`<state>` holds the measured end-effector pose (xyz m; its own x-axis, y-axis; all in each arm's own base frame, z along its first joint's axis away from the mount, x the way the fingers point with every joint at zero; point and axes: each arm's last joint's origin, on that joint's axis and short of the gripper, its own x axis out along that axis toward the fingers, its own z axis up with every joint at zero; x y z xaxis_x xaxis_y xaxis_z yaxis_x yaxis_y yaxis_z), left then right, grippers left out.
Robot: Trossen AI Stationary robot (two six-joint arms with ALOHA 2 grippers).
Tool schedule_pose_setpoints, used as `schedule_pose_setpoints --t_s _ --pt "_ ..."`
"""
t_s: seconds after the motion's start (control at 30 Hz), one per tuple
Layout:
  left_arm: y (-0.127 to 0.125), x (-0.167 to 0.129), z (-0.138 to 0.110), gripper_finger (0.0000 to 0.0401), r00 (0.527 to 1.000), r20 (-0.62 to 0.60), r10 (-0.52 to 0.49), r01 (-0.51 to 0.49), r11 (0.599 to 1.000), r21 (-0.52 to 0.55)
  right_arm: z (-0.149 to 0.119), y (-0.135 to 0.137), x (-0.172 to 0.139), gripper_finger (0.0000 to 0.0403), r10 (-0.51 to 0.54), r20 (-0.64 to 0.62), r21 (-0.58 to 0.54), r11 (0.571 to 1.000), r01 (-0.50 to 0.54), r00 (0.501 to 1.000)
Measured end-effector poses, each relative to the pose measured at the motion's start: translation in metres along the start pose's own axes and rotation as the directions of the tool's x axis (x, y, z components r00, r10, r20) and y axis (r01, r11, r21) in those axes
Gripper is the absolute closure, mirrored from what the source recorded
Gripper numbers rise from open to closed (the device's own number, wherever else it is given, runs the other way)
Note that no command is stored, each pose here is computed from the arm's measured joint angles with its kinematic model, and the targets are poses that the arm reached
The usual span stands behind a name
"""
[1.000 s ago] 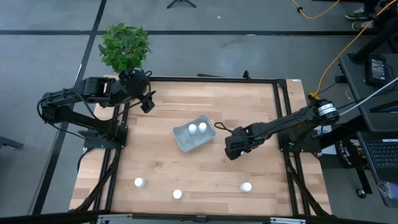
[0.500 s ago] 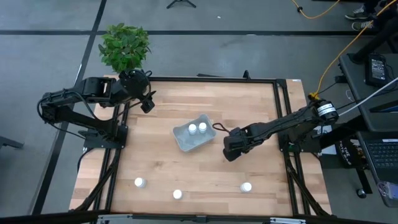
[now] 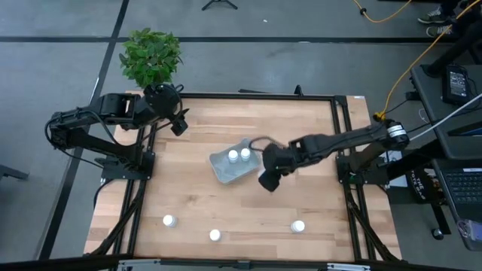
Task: Pick and place pill bottles into a basket
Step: Put the white pill bottle into the white bin
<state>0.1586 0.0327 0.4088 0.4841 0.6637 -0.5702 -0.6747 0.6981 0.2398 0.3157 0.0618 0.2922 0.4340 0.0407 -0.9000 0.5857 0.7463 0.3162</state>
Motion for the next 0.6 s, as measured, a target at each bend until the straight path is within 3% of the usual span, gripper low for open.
schedule_pose_setpoints --t_s 0.23,0.43,0.6 --pt "-0.001 0.0 0.005 0.0136 0.999 0.042 -0.011 0.013 0.999 -0.033 0.047 0.014 -0.005 0.0253 -0.048 0.015 -0.176 0.983 0.05 0.999" --pt "-0.001 0.0 0.005 0.0136 0.999 0.042 -0.011 0.013 0.998 -0.057 0.079 0.025 0.022 0.0253 -0.123 -0.037 -0.312 0.944 0.105 0.992" --pt "-0.001 0.0 0.005 0.0136 0.999 0.043 -0.011 0.014 0.998 -0.061 0.09 0.026 0.049 0.0253 -0.176 -0.085 -0.39 0.912 0.13 0.981"
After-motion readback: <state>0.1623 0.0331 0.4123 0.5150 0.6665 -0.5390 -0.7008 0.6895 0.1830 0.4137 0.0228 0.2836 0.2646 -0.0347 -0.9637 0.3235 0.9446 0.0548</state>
